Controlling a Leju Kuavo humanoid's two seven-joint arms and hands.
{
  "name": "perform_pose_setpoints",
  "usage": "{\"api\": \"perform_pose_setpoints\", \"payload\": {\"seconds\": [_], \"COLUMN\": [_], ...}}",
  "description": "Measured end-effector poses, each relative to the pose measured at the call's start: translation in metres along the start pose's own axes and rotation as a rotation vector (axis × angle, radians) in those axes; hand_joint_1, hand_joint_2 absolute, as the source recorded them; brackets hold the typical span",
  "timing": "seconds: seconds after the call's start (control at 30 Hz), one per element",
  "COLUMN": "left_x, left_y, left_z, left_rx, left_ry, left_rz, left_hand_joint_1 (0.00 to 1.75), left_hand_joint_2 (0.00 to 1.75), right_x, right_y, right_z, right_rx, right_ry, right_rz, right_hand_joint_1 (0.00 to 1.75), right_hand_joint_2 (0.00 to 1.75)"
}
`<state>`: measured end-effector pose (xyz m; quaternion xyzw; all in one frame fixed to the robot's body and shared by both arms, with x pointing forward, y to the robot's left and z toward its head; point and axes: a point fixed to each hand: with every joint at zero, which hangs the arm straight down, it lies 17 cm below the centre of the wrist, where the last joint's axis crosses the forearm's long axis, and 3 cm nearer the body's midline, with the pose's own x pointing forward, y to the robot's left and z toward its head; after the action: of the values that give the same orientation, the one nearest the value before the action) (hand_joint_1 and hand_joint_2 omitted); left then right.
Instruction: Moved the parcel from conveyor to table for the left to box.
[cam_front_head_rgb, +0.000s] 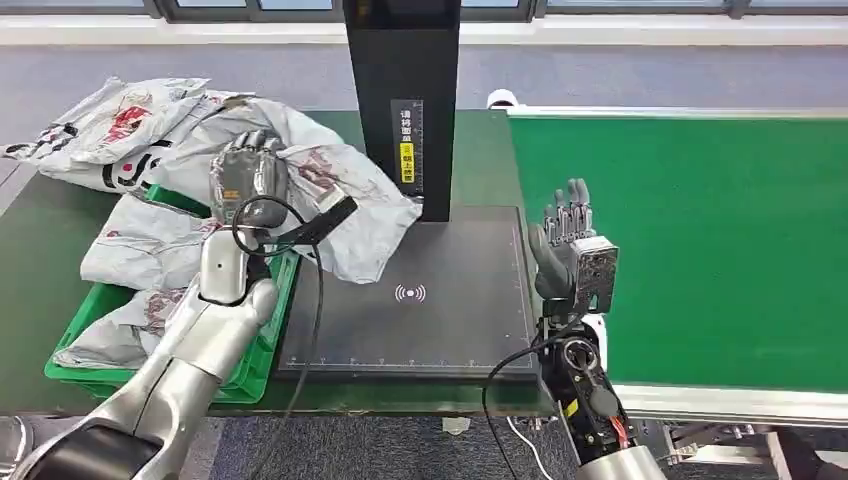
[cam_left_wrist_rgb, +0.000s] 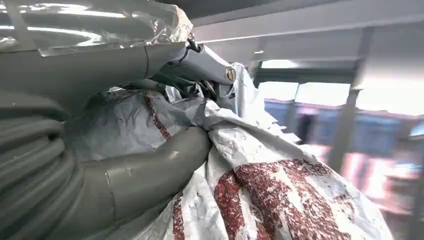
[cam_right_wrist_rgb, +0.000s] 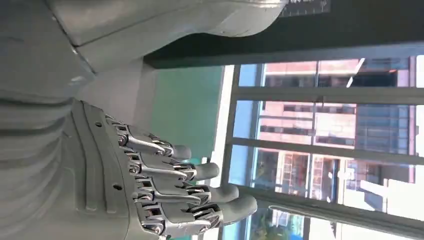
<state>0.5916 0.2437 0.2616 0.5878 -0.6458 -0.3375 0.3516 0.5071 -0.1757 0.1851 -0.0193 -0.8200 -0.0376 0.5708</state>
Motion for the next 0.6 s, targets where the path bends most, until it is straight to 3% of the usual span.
{"api": "perform_pose_setpoints", "payload": {"seconds": [0.17,0.33,0.6], "left_x": [-0.095,-0.190,-0.287], "left_y": [-0.025,-0.034,-0.025], "left_z": [0.017,0.058,0.097], "left_rx": [-0.092,-0.141,-0.207], "left_ry": [0.231,0.397,0.610], "left_rz": [-0.140,-0.256,-0.341], "left_hand_joint_1": [1.75,1.75,1.75], "left_hand_joint_2": [1.75,1.75,1.75], "right_x": [-0.003,-0.022,-0.025], "right_y": [0.000,-0.002,0.001], "right_z": [0.002,0.027,0.027], "right_rx": [0.005,0.018,0.034], "right_ry": [0.011,0.046,0.067], "right_rz": [0.009,0.028,0.042], "right_hand_joint_1": [0.00,0.00,0.00], "right_hand_joint_2": [1.75,1.75,1.75]}}
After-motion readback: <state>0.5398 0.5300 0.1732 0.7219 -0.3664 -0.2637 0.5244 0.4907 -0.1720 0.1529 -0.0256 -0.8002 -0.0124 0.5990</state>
